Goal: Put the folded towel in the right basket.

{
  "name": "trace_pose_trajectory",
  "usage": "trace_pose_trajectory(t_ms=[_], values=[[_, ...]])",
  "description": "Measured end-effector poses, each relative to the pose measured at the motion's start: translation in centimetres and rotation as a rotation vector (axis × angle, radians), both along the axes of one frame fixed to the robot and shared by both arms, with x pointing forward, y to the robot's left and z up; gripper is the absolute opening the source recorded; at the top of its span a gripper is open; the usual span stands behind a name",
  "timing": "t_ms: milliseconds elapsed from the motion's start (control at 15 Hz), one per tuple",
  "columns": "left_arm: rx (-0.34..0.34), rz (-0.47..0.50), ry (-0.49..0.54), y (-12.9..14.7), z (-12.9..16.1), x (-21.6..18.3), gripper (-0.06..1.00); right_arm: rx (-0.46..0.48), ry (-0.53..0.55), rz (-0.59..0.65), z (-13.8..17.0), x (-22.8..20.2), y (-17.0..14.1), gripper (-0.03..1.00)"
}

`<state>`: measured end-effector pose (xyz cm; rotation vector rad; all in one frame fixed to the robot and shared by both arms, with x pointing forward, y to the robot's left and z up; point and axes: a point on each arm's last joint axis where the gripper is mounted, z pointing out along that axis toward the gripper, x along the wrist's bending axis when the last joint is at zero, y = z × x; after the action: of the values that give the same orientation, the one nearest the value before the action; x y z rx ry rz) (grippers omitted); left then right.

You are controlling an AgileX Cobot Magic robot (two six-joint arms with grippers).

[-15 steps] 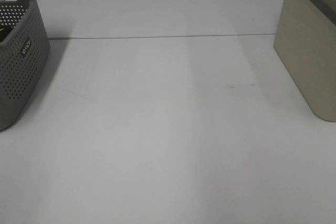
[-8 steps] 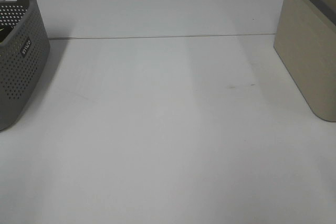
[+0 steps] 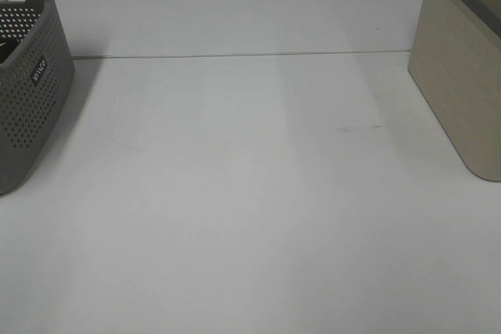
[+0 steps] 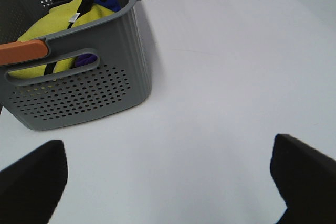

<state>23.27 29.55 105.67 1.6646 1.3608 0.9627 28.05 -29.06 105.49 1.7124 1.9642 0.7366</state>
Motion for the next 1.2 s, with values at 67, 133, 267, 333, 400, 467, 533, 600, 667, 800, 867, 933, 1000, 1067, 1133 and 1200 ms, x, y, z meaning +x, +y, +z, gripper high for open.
trace_pose_trajectory(t_ms=[67, 133, 267, 333, 400, 467, 533, 600, 667, 800, 867, 933, 1000, 1067, 1133, 1200], values=[[0.0, 0.0, 0.0, 0.0, 0.0, 0.0, 0.99, -0.002, -0.191, 0.029, 0.4, -2.1, -0.3, 0.83], [0.0, 0.0, 0.0, 0.0, 0.0, 0.0, 0.99, 0.004, -0.253, 0.032, 0.0, -2.8, -0.3, 0.83], [0.0, 0.0, 0.0, 0.0, 0.0, 0.0, 0.99, 0.016, -0.342, 0.032, -0.1, -4.0, -0.5, 0.83], [0.0, 0.0, 0.0, 0.0, 0.0, 0.0, 0.99, 0.021, -0.369, 0.032, -0.1, -4.3, -0.5, 0.83], [0.0, 0.0, 0.0, 0.0, 0.0, 0.0, 0.99, 0.022, -0.379, 0.032, -0.1, -4.4, -0.5, 0.83], [0.0, 0.0, 0.0, 0.0, 0.0, 0.0, 0.99, 0.022, -0.382, 0.032, 0.0, -4.4, -0.5, 0.83], [0.0, 0.0, 0.0, 0.0, 0.0, 0.0, 0.99, 0.023, -0.383, 0.032, 0.0, -4.4, -0.5, 0.83], [0.0, 0.0, 0.0, 0.0, 0.0, 0.0, 0.99, 0.023, -0.384, 0.032, 0.0, -4.5, -0.5, 0.83], [0.0, 0.0, 0.0, 0.0, 0.0, 0.0, 0.99, 0.023, -0.385, 0.032, 0.0, -4.5, -0.5, 0.83], [0.0, 0.0, 0.0, 0.0, 0.0, 0.0, 0.99, 0.023, -0.388, 0.032, 0.0, -4.5, -0.5, 0.83], [0.0, 0.0, 0.0, 0.0, 0.0, 0.0, 0.99, 0.023, -0.388, 0.032, 0.0, -4.5, -0.5, 0.83], [0.0, 0.0, 0.0, 0.0, 0.0, 0.0, 0.99, 0.023, -0.388, 0.032, 0.0, -4.5, -0.5, 0.83], [0.0, 0.0, 0.0, 0.0, 0.0, 0.0, 0.99, 0.023, -0.388, 0.03, 0.0, -4.5, -0.5, 0.83], [0.0, 0.0, 0.0, 0.0, 0.0, 0.0, 0.99, 0.021, -0.388, 0.011, 0.0, -4.5, -0.5, 0.83], [0.0, 0.0, 0.0, 0.0, 0.0, 0.0, 0.99, 0.015, -0.388, -0.026, 0.0, -4.5, -0.5, 0.83], [0.0, 0.0, 0.0, 0.0, 0.0, 0.0, 0.99, 0.007, -0.389, -0.082, 0.0, -4.5, -0.4, 0.83]])
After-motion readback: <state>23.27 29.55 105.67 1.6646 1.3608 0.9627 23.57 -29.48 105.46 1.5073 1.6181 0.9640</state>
